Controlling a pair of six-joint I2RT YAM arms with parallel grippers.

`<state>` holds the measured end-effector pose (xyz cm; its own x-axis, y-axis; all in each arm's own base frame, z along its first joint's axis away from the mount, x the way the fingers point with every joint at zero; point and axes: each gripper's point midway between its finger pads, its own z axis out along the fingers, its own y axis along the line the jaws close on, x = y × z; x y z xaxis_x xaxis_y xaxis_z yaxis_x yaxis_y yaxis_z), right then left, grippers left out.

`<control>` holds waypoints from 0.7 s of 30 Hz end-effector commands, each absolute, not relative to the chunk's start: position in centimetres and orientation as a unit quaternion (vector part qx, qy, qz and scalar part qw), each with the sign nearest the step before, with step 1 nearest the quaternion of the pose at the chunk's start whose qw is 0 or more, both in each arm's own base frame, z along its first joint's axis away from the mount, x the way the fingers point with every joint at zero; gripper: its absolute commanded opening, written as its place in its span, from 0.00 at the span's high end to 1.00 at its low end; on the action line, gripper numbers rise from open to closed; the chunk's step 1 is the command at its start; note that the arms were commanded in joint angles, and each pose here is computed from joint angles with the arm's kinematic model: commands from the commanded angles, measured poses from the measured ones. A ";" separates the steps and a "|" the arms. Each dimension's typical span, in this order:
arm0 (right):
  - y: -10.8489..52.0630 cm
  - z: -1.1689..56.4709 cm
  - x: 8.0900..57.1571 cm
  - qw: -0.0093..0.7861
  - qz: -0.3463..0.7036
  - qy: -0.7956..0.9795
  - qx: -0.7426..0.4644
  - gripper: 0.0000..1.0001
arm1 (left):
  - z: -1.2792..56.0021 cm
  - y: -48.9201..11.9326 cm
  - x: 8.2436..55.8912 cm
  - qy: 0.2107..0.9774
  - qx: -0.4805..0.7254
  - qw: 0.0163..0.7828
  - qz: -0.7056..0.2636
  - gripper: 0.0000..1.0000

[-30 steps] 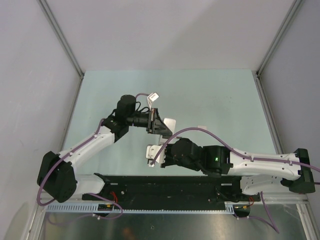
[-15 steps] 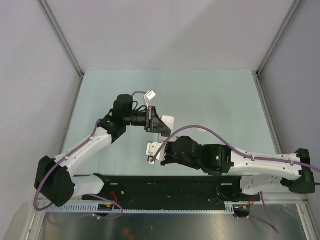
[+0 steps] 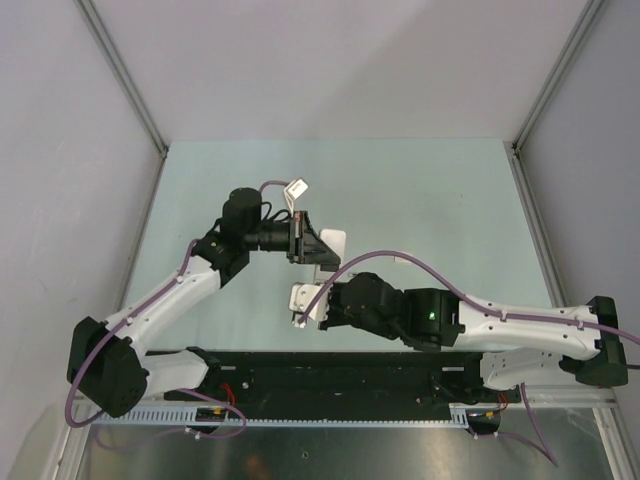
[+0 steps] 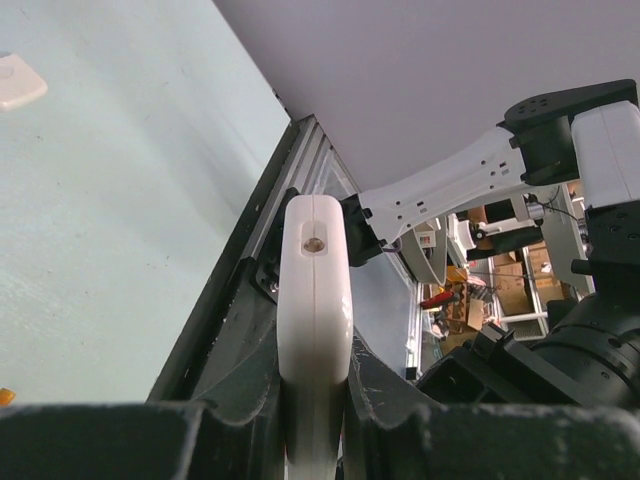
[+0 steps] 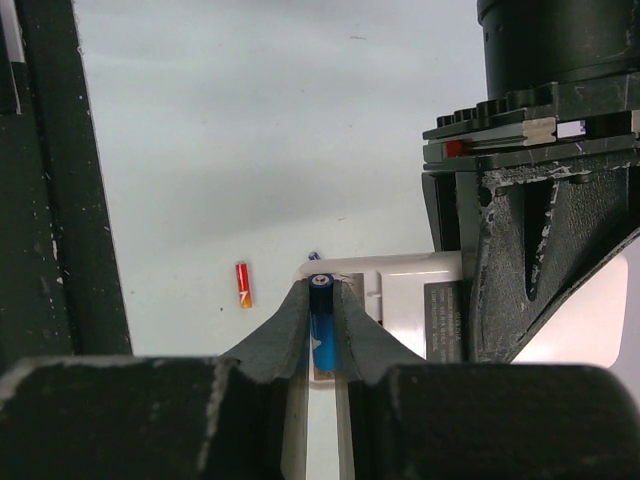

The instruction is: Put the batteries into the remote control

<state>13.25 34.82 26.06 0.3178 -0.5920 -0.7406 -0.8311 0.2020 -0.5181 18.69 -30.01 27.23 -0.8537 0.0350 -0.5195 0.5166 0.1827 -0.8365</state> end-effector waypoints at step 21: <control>32.7 19.8 14.0 0.434 0.000 0.584 -0.686 1.00 | 33.7 -28.3 17.1 0.685 0.226 0.248 -0.647 1.00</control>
<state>13.99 35.68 25.99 0.3578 -0.6314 -0.6880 -0.7830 0.1985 -0.5895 19.44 -28.89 27.96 -0.8298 -0.0008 -0.5580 0.5473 0.1943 -0.8141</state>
